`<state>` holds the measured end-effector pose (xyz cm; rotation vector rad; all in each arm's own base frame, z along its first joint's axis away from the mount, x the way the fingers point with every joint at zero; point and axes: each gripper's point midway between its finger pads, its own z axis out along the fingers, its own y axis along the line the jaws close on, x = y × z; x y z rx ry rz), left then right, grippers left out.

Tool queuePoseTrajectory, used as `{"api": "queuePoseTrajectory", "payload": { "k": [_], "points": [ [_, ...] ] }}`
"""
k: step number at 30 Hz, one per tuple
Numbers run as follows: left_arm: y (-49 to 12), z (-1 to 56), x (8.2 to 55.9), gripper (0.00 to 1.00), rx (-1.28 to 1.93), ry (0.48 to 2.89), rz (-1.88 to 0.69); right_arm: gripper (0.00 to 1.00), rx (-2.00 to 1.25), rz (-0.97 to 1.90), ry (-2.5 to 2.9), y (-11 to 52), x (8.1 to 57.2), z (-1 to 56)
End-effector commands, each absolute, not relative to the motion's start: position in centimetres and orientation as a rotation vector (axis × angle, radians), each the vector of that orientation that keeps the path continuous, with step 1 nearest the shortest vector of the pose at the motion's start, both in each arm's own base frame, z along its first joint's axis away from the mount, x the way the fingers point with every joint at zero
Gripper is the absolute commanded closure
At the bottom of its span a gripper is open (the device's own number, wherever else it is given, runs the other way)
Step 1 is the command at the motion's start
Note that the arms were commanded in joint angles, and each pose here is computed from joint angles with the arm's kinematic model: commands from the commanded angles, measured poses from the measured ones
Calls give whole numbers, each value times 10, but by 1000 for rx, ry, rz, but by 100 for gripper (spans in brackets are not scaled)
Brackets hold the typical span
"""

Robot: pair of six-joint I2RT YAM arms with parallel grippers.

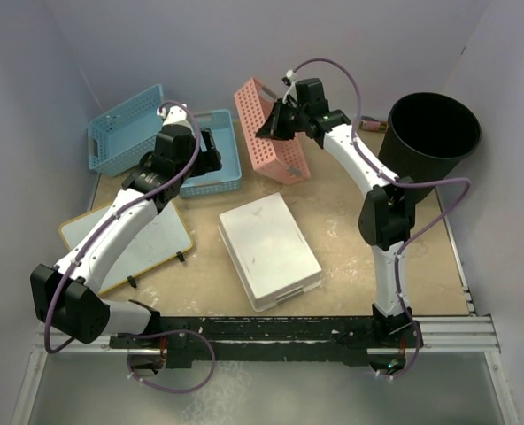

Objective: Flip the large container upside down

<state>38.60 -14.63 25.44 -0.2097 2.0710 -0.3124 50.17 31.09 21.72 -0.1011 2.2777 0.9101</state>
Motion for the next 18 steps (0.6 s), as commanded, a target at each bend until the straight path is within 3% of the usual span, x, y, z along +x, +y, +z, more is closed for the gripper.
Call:
{"api": "queuePoseTrajectory", "payload": {
  "k": [1,8,12,15,18],
  "points": [
    [-140,294,392,24,-204,1944,-330,100,-93,1369,2077,335,493,287],
    [-154,282,392,24,-171,1989,-392,98,63,1503,2103,312,508,262],
    [-157,281,393,24,-168,1990,-412,71,98,1262,2233,292,517,230],
    [-161,279,394,24,-157,1997,-425,57,164,1169,2310,275,520,205],
    [-162,281,395,24,-154,1994,-435,49,198,1135,2321,261,521,194]
  ]
}}
